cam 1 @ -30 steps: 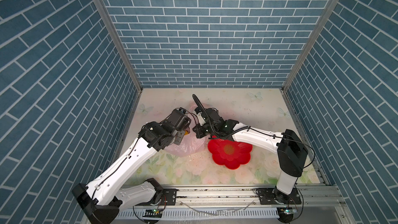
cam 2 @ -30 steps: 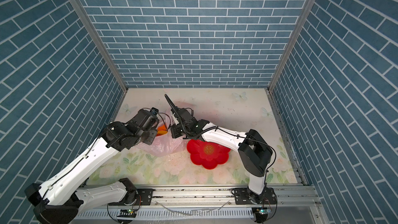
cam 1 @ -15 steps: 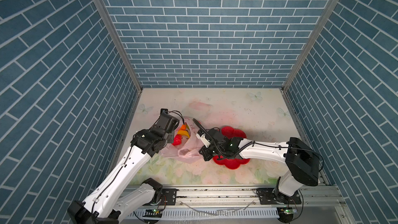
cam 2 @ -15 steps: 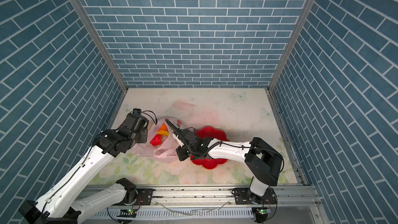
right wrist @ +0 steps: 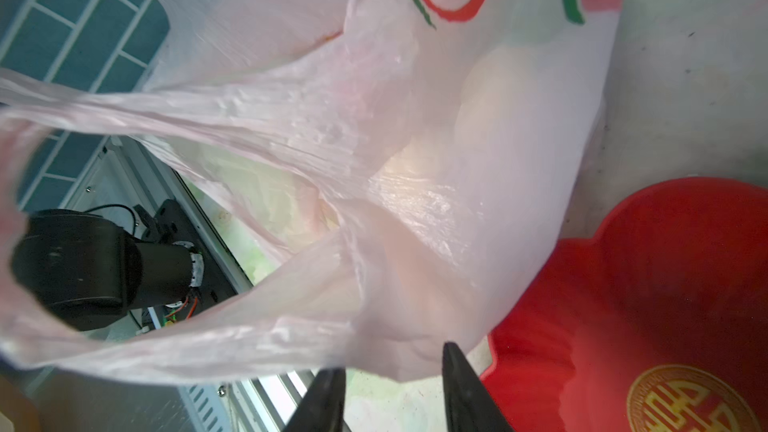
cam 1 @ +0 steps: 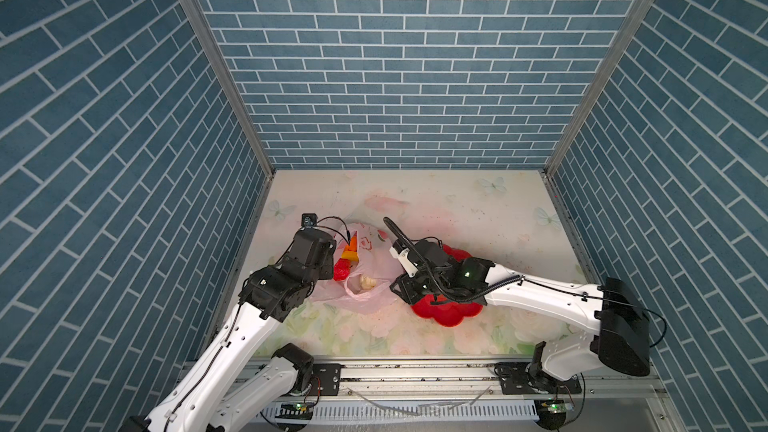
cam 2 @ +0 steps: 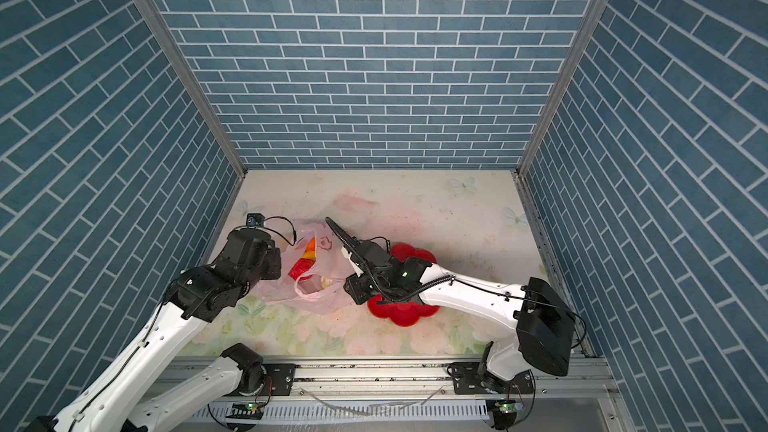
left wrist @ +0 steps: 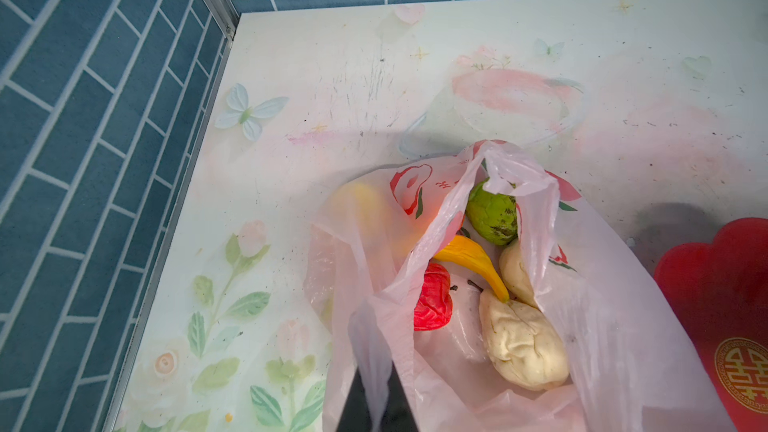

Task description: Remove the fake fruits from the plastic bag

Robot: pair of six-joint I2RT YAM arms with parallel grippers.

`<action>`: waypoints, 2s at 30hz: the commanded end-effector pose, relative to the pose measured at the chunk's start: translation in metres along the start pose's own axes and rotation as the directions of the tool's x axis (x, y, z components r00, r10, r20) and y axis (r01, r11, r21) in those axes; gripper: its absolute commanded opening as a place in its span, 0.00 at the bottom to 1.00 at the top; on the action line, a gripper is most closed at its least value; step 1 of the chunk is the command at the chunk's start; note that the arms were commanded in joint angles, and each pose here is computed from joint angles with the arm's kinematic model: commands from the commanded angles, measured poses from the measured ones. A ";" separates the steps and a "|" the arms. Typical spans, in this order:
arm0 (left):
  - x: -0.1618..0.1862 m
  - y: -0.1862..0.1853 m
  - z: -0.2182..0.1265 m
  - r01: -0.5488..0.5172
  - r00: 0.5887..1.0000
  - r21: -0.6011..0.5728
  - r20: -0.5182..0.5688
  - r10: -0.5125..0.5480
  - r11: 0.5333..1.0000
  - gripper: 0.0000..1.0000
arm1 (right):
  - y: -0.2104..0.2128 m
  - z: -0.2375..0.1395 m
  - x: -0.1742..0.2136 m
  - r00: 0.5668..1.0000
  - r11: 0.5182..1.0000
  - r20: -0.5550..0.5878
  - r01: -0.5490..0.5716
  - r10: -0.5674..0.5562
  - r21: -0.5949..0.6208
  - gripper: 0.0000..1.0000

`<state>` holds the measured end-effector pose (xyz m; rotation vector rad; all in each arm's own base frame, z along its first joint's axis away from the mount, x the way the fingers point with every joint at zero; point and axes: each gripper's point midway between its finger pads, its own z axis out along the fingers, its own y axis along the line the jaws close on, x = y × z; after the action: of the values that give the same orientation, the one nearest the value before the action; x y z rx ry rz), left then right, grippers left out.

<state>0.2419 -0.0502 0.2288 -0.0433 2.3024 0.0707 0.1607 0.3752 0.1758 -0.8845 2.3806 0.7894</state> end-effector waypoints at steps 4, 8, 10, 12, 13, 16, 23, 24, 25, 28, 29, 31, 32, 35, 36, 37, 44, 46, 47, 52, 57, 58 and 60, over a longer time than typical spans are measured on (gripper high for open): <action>0.003 0.002 0.000 0.011 1.000 0.014 0.013 -0.011 1.000 0.08 | 0.007 -0.066 -0.053 0.992 0.990 0.076 0.094 -0.103 0.106 0.39; 0.005 0.003 0.000 0.029 0.999 0.018 0.017 -0.029 0.999 0.08 | 0.026 -0.068 -0.101 0.980 0.989 0.161 0.105 -0.120 0.099 0.30; 0.004 0.005 -0.001 0.045 0.999 0.010 0.025 -0.045 0.999 0.07 | 0.043 -0.053 -0.122 0.978 0.992 0.169 0.116 -0.124 0.057 0.27; 0.004 0.007 -0.001 0.067 0.997 0.002 0.027 -0.067 0.998 0.07 | 0.059 -0.029 -0.137 0.980 0.992 0.152 0.126 -0.124 -0.001 0.23; 0.005 0.009 -0.001 0.080 0.996 -0.003 0.032 -0.080 0.997 0.07 | 0.069 -0.016 -0.143 0.982 0.991 0.145 0.127 -0.120 -0.039 0.22; 0.008 0.016 -0.001 0.117 0.992 -0.034 0.043 -0.116 0.992 0.07 | 0.088 0.022 -0.150 0.990 0.985 0.105 0.105 -0.091 -0.135 0.19; 0.014 0.033 0.000 0.181 0.981 -0.091 0.081 -0.174 0.979 0.06 | 0.087 0.088 -0.130 0.999 0.982 -0.031 0.021 -0.027 -0.186 0.14; 0.014 0.033 0.000 0.184 0.981 -0.093 0.083 -0.176 0.979 0.06 | 0.084 0.094 -0.126 0.999 0.983 -0.043 0.010 -0.018 -0.182 0.14; 0.014 0.034 0.000 0.185 0.980 -0.094 0.085 -0.177 0.978 0.07 | 0.080 0.099 -0.123 0.998 0.984 -0.056 -0.004 -0.006 -0.178 0.14; 0.014 0.033 0.001 0.184 0.981 -0.091 0.085 -0.176 0.979 0.06 | 0.071 0.114 -0.109 0.995 0.986 -0.097 -0.032 0.016 -0.166 0.14; 0.013 0.032 0.001 0.182 0.981 -0.085 0.084 -0.175 0.980 0.06 | 0.067 0.117 -0.105 0.994 0.987 -0.112 -0.038 0.021 -0.156 0.15; 0.013 0.031 0.000 0.185 0.980 -0.075 0.086 -0.178 0.980 0.06 | 0.058 0.124 -0.096 0.990 0.991 -0.142 -0.037 0.019 -0.125 0.17; 0.014 0.030 0.000 0.184 0.981 -0.068 0.083 -0.178 0.981 0.07 | 0.052 0.127 -0.093 0.988 0.994 -0.151 -0.032 0.016 -0.104 0.20; 0.017 0.030 -0.003 0.190 0.980 -0.053 0.077 -0.186 0.980 0.07 | 0.043 0.132 -0.090 0.987 0.996 -0.159 -0.022 0.009 -0.082 0.30; 0.019 0.030 -0.004 0.191 0.980 -0.049 0.075 -0.187 0.980 0.06 | 0.039 0.143 -0.084 0.984 0.997 -0.178 -0.028 0.014 -0.076 0.31; 0.021 0.030 -0.005 0.193 0.979 -0.046 0.071 -0.189 0.980 0.07 | 0.037 0.148 -0.083 0.983 0.997 -0.184 -0.031 0.017 -0.073 0.34; 0.025 0.040 -0.008 0.195 0.979 -0.088 0.084 -0.188 0.977 0.06 | 0.031 0.168 -0.081 0.980 0.997 -0.197 -0.031 0.017 -0.069 0.48; 0.026 0.042 -0.008 0.198 0.978 -0.100 0.086 -0.190 0.975 0.06 | 0.029 0.172 -0.081 0.980 0.998 -0.199 -0.025 0.011 -0.066 0.53; 0.024 0.046 -0.013 0.215 0.973 -0.096 0.111 -0.204 0.972 0.07 | 0.029 0.174 -0.081 0.980 0.998 -0.198 -0.017 0.004 -0.066 0.57; 0.028 0.049 -0.014 0.227 0.970 -0.107 0.109 -0.215 0.968 0.06 | 0.027 0.181 -0.082 0.981 0.998 -0.194 -0.005 -0.007 -0.061 0.67; 0.035 0.047 -0.012 0.255 0.964 -0.087 0.096 -0.246 0.963 0.06 | 0.025 0.187 -0.085 0.985 0.999 -0.174 0.006 -0.014 -0.049 0.74; 0.036 0.046 -0.012 0.261 0.963 -0.080 0.094 -0.253 0.962 0.06 | 0.024 0.189 -0.086 0.985 0.999 -0.169 0.007 -0.015 -0.045 0.75; 0.040 0.044 -0.011 0.273 0.960 -0.070 0.088 -0.266 0.960 0.06 | 0.023 0.193 -0.087 0.986 0.999 -0.164 0.009 -0.016 -0.041 0.78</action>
<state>0.2103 -0.0091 0.2181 -0.3589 2.1714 0.0292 0.2376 0.5447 0.0974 -1.0066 2.5503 0.8119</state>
